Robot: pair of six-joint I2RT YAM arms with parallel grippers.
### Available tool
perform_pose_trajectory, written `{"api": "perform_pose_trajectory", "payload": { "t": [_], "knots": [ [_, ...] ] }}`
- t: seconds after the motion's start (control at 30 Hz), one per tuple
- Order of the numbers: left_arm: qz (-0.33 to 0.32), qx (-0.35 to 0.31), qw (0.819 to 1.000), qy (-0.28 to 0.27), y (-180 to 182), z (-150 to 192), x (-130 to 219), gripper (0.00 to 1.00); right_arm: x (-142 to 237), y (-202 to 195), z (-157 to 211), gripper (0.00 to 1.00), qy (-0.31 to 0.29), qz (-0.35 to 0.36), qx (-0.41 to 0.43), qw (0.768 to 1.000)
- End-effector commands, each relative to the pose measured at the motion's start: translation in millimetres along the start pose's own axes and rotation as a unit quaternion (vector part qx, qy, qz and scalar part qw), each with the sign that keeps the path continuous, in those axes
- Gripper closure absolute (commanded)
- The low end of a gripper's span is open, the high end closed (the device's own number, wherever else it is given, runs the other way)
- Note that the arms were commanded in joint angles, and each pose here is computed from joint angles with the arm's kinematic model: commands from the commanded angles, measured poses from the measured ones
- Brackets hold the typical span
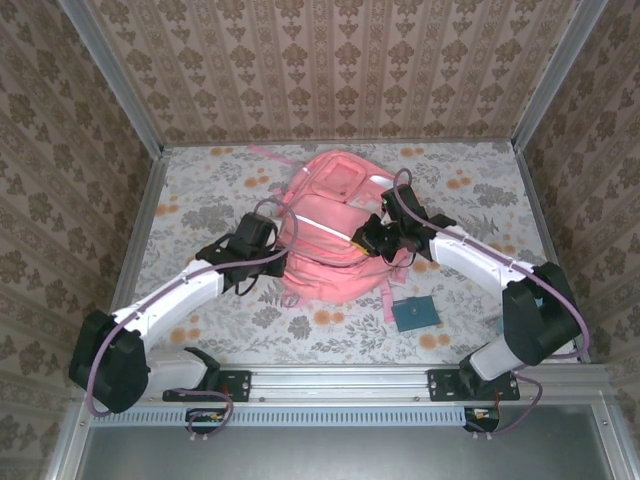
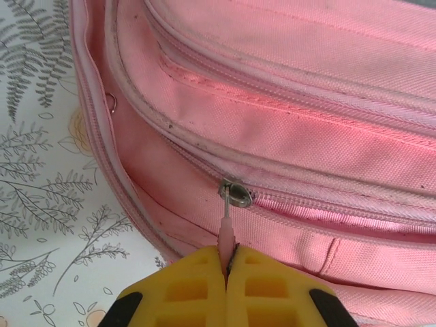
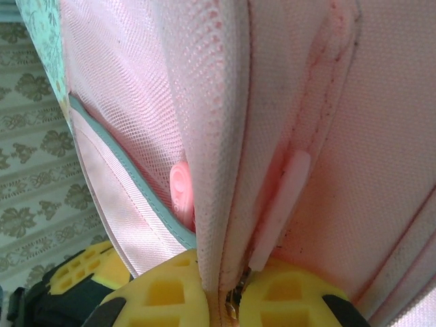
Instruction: Pack books, pencil case, and school supplies into a backpack
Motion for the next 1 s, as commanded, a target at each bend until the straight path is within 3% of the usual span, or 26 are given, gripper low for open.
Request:
{"api": "perform_pose_trajectory", "payload": {
  "t": [0.0, 0.27, 0.33, 0.4, 0.47, 0.7, 0.97],
  "knots": [
    [-0.025, -0.003, 0.998, -0.050, 7.2, -20.9, 23.1, 1.00, -1.5, 14.0, -13.3, 0.96, 0.011, -0.004, 0.072, 0.997],
    [0.038, -0.031, 0.997, -0.067, -16.6, -14.8, 37.2, 1.00, -5.4, 21.7, -48.0, 0.85, 0.020, 0.016, 0.118, 0.993],
    [0.067, -0.044, 0.994, -0.069, -29.3, -12.9, 34.8, 1.00, 2.1, 19.8, -51.4, 0.75, 0.009, 0.013, 0.113, 0.993],
    [0.101, -0.060, 0.991, -0.071, -45.6, -12.9, 32.0, 1.00, 13.7, 21.5, -48.8, 0.57, -0.005, 0.009, 0.111, 0.994],
    [0.122, -0.075, 0.987, -0.071, -60.1, -13.4, 29.6, 1.00, 27.7, 21.8, -44.4, 0.48, -0.024, 0.006, 0.101, 0.995],
    [0.157, -0.103, 0.980, -0.060, -92.7, -13.6, 16.6, 1.00, 78.7, 8.8, -14.3, 0.44, -0.104, -0.014, -0.011, 0.994],
    [0.170, -0.114, 0.978, -0.048, -107.9, -11.3, 7.6, 1.00, 73.0, -7.0, 27.9, 0.45, -0.127, -0.014, -0.092, 0.988]
  ]
}}
Point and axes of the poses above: each hand's point on the last joint's axis, 136 mm out from that joint toward the fingers, its own x axis back along the fingers, its own y axis along the line the jaws close on, z = x × y, the point moved 6 cm from there along x, back along the fingers, and after that the axes turned 2 degrees about -x, right-handed, at the moved point
